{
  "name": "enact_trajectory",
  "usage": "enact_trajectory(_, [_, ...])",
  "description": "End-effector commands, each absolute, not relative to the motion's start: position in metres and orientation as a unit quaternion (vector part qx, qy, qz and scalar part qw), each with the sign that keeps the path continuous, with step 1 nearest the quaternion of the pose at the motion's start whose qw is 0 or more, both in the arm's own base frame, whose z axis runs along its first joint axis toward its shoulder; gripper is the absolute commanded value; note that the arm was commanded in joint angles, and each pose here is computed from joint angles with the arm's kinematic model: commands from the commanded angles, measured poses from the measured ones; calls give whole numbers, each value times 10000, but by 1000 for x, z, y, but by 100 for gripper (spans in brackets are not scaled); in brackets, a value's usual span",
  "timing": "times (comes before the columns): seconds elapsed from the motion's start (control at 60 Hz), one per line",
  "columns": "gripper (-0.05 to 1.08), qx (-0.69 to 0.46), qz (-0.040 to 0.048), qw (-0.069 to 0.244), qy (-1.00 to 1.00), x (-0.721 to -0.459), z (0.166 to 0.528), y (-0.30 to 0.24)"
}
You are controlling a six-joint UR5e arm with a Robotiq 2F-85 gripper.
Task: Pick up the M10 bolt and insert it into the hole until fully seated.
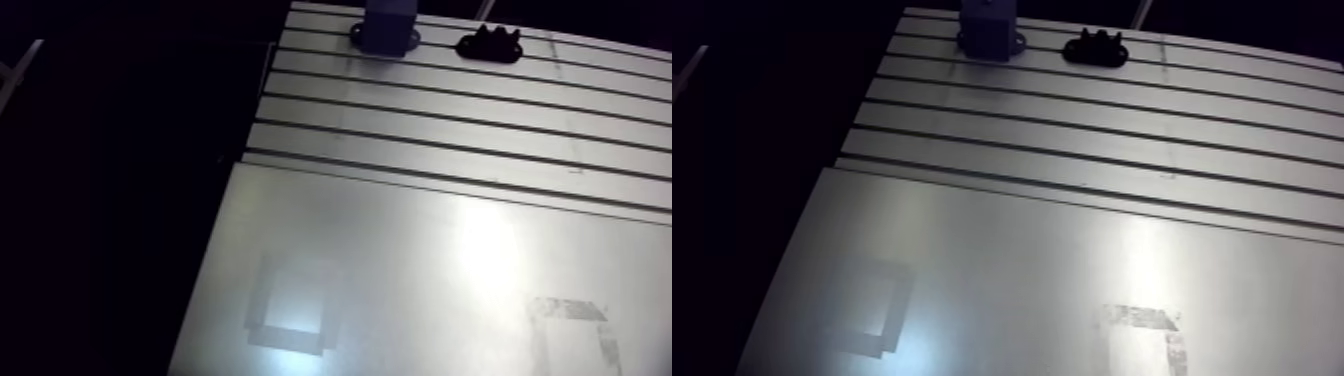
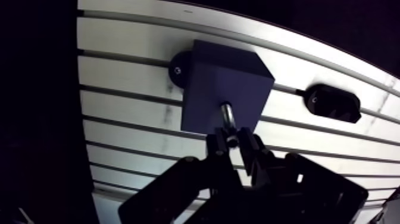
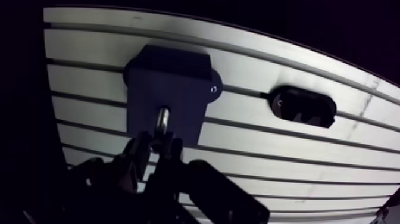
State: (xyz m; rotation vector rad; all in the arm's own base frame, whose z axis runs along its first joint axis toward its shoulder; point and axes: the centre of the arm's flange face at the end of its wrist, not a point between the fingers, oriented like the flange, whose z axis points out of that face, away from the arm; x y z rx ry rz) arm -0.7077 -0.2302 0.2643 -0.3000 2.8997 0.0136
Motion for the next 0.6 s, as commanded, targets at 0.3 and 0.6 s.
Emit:
enact_trajectory(0.3, [106,-1012,70,1166,9880,-707,260,-228])
enact_trajectory(0.6, [106,-1019,70,1166,9879,-706,258,-229])
